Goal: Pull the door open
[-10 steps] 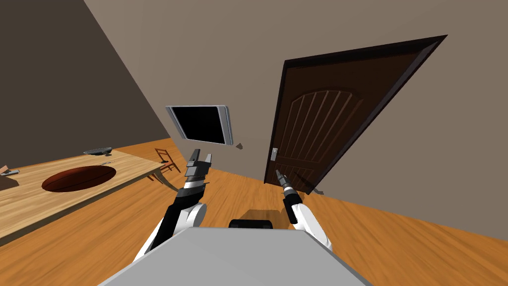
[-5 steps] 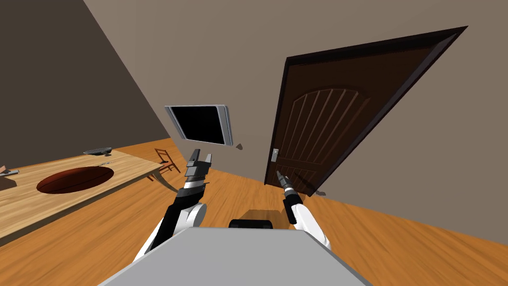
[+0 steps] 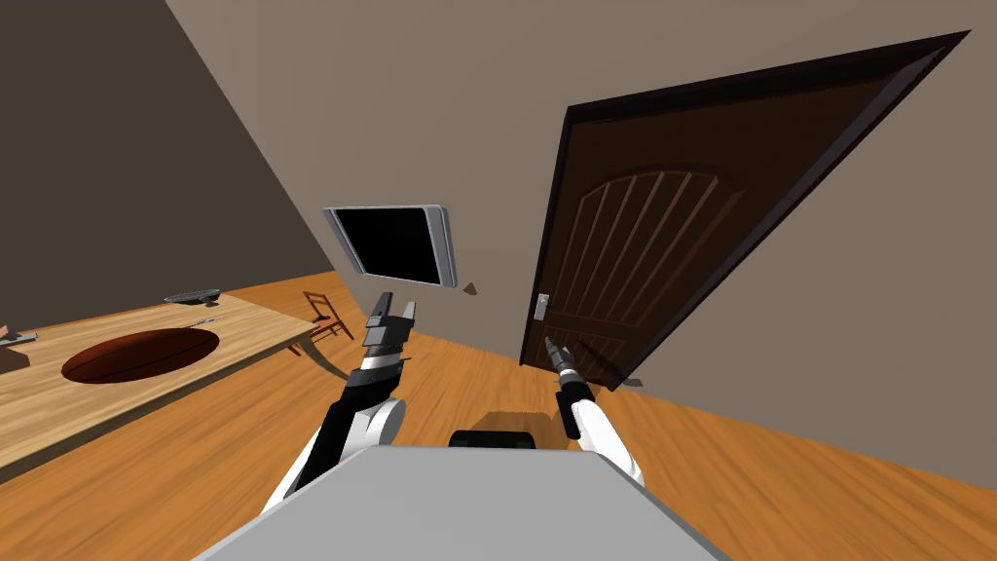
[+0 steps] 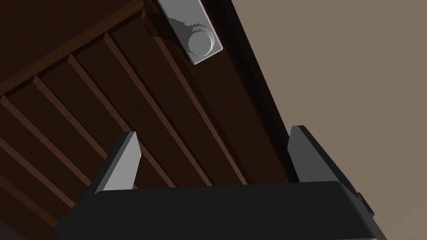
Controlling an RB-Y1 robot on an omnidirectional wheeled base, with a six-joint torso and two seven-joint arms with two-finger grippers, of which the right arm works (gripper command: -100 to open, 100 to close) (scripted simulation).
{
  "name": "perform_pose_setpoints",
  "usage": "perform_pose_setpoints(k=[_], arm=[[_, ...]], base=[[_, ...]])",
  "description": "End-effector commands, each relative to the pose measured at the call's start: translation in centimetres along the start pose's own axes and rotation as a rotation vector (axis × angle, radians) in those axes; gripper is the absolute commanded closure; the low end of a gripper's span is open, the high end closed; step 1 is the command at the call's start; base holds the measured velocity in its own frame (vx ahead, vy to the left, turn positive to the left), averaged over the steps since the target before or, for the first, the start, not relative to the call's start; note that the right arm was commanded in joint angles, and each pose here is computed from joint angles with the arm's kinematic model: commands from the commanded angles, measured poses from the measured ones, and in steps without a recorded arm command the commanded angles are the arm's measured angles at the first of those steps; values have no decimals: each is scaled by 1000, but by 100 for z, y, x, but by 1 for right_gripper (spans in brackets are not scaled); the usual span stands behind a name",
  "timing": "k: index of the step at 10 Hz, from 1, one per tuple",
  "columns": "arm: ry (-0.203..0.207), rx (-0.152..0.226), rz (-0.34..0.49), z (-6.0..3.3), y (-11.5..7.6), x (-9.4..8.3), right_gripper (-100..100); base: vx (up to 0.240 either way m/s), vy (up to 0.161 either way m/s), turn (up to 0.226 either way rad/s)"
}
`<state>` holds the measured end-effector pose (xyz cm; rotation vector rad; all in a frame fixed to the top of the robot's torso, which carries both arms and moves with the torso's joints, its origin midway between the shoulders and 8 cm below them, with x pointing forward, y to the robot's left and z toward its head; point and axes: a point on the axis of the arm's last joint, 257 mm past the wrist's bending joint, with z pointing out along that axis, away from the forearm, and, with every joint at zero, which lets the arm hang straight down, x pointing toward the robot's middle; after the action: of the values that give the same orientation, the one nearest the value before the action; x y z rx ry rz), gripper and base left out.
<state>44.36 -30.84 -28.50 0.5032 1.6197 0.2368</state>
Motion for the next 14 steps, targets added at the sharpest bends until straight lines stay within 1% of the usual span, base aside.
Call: perform_pose_setpoints(k=[1,3,4,5,6,11,14], arm=[[-2,3,-4,2,-16,4,-100],[-12,31,-46,16,-124,15,-100],[-13,30,-56,16,-122,12,-100],[-18,42,-73,22,-169,14,-100],[-20,41,-85,22,-165,10,-100],[-55,84,-201,42,-345,-13,-100],[-71,93,-251,48,-388,-32,-100]], base=[[24,-5,-1],[51,-4,27],[65,-3,11],[63,-15,21],[44,-11,11],[85,-9,26],[69,-15,17]])
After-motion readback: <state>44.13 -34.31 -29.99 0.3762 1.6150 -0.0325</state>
